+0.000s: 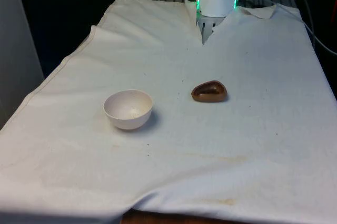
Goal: Pour the coffee beans from the cup into the bowl.
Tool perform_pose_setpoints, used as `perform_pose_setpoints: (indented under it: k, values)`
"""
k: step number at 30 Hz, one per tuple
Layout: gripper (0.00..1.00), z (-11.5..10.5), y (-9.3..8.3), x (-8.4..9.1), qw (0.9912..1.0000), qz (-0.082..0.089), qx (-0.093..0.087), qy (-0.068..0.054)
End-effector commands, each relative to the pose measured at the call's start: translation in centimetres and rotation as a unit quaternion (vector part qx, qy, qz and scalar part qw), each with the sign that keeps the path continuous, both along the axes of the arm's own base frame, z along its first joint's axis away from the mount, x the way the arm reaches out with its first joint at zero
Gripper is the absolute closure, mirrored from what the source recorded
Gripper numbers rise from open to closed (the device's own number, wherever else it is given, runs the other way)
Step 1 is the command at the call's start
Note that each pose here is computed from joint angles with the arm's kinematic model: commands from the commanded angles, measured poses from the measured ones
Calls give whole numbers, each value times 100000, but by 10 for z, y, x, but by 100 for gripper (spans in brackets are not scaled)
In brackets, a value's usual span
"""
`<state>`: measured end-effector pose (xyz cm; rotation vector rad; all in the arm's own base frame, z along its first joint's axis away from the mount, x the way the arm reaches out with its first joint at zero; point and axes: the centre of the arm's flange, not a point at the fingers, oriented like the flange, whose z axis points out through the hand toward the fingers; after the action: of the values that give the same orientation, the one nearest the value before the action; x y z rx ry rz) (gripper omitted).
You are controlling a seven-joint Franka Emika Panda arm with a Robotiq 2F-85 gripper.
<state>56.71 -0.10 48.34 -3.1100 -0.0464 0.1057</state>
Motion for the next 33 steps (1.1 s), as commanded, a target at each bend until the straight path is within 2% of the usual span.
perform_pose_setpoints:
  k: [1,3,4,5,9,12,13,14,18,21,22,23,29,30,31,33]
  values:
    - [0,2,1,-3,99999,-33,-189,-488]
    - [0,3,2,-5,99997,59,-292,-732]
    - [0,1,2,-2,100000,149,38,-48]
    - [0,2,3,-6,99996,88,-371,-829]
    - [0,1,6,-12,99991,377,-704,-1122]
    - [0,1,9,-19,99975,776,-1164,-1771]
    - [0,-1,8,-17,99988,940,-666,-1077]
    - [0,0,10,-20,99970,860,-1238,-1922]
    - [0,-5,19,-23,99922,1540,-1893,-3095]
    - [0,-8,25,-24,99883,1950,-2333,-3771]
    - [0,-10,25,-23,99911,2156,-1810,-3156]
    - [0,-12,30,-24,99853,2339,-2593,-4147]
    - [0,-24,46,-25,99761,3454,-3244,-5035]
    - [0,-23,43,-25,99810,3470,-2669,-4336]
    - [0,-26,49,-26,99740,3690,-3354,-5205]
    - [0,-34,56,-27,99695,4255,-3614,-5455]
